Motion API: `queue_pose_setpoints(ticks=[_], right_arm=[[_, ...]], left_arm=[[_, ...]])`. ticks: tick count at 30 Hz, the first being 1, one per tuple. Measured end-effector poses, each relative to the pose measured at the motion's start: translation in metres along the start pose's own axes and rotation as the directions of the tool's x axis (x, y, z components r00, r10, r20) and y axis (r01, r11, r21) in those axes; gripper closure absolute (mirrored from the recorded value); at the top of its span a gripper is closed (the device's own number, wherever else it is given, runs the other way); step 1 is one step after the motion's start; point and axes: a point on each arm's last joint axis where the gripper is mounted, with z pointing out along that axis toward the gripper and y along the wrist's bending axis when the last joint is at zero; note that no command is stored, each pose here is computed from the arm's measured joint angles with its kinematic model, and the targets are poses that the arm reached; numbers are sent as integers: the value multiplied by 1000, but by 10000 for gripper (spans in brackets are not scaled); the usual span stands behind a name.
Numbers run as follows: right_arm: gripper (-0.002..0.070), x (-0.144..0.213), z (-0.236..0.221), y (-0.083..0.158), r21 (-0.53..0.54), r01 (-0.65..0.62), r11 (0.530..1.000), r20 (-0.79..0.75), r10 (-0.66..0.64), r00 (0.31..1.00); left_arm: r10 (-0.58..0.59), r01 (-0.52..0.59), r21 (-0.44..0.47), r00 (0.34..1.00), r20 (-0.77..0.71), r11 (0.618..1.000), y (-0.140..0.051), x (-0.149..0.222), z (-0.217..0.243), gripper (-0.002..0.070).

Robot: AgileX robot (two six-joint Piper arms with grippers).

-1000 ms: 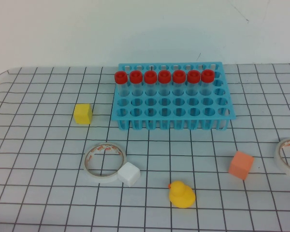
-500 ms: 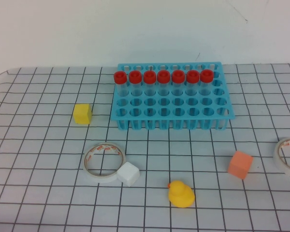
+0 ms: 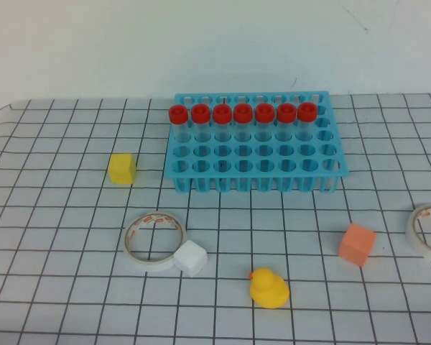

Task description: Place the test tubes

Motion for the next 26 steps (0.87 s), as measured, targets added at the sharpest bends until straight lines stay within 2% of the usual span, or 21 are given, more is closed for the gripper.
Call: queue_pose_setpoints(ticks=[7,16,26], right_arm=[[678,11,1,1,0,-2,1000,-73,2,997],[678,12,1,1,1,-17,1000,-83,17,996],[678,11,1,4,-45,-57,997,-82,53,995]], left_arm=[[0,0,0,1000,0,1000,0,0,0,675],[0,0,0,1000,0,1000,0,0,0,676],[0,0,0,1000,0,1000,0,0,0,676]])
